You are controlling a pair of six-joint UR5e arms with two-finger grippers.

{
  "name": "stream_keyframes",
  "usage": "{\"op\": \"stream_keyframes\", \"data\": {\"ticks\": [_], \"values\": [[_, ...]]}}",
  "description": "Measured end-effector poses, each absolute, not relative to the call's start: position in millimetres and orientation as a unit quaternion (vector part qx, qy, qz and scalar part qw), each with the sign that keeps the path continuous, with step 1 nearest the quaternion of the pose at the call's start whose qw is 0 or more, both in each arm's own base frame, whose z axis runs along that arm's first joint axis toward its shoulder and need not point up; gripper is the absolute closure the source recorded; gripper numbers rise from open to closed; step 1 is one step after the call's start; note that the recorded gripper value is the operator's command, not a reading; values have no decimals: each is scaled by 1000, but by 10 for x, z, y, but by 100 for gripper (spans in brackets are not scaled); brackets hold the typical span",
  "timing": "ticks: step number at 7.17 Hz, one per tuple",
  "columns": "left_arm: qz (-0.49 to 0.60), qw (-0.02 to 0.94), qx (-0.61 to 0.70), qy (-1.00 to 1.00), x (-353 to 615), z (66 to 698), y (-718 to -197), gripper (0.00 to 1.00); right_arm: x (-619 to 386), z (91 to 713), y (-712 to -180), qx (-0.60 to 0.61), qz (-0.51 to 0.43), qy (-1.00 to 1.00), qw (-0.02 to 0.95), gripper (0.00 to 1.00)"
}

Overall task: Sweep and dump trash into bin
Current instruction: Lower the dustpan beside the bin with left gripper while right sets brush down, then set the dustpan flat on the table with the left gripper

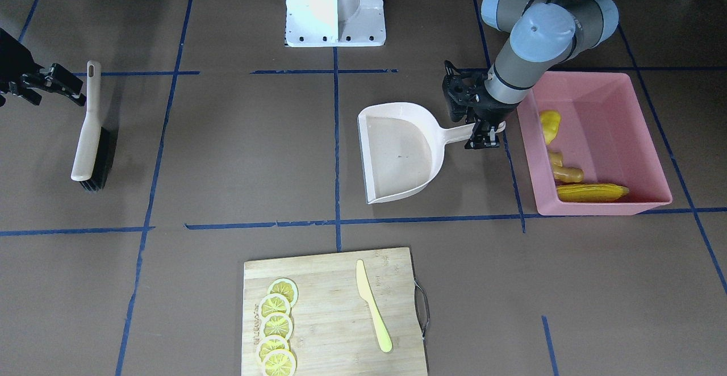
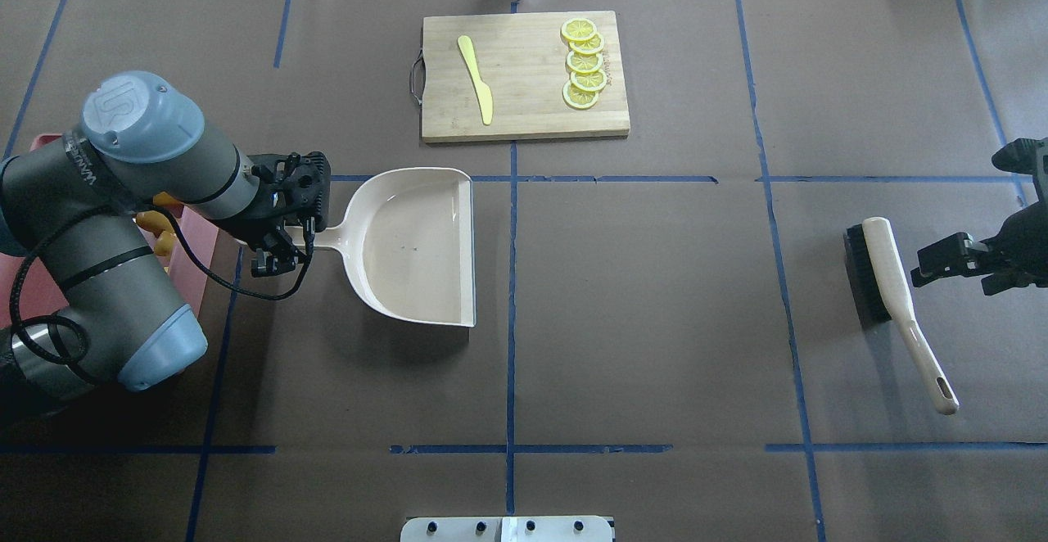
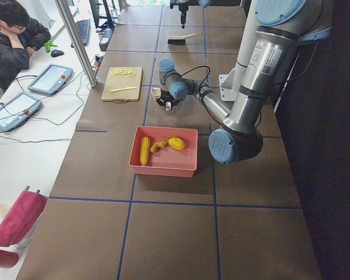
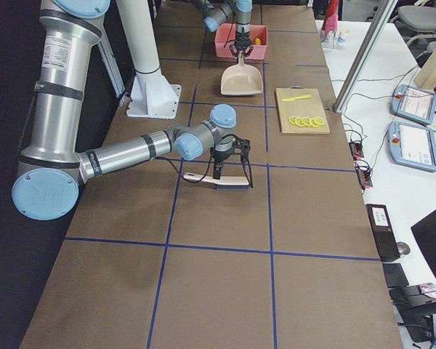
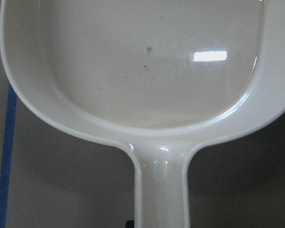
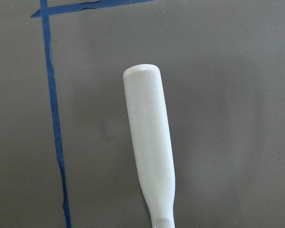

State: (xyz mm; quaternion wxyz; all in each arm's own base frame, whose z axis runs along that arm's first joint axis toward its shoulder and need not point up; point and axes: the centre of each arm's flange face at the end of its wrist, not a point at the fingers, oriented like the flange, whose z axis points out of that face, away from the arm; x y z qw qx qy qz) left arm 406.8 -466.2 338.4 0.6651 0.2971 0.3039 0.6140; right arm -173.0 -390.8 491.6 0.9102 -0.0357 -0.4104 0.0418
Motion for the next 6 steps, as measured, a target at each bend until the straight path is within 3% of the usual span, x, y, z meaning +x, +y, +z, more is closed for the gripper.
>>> {"op": "stream_keyframes", "data": {"ticks": [6], "values": [[623, 657, 286, 314, 4281, 3387, -4513, 88, -1718, 4929, -3910, -37, 44, -409, 911, 1]]}}
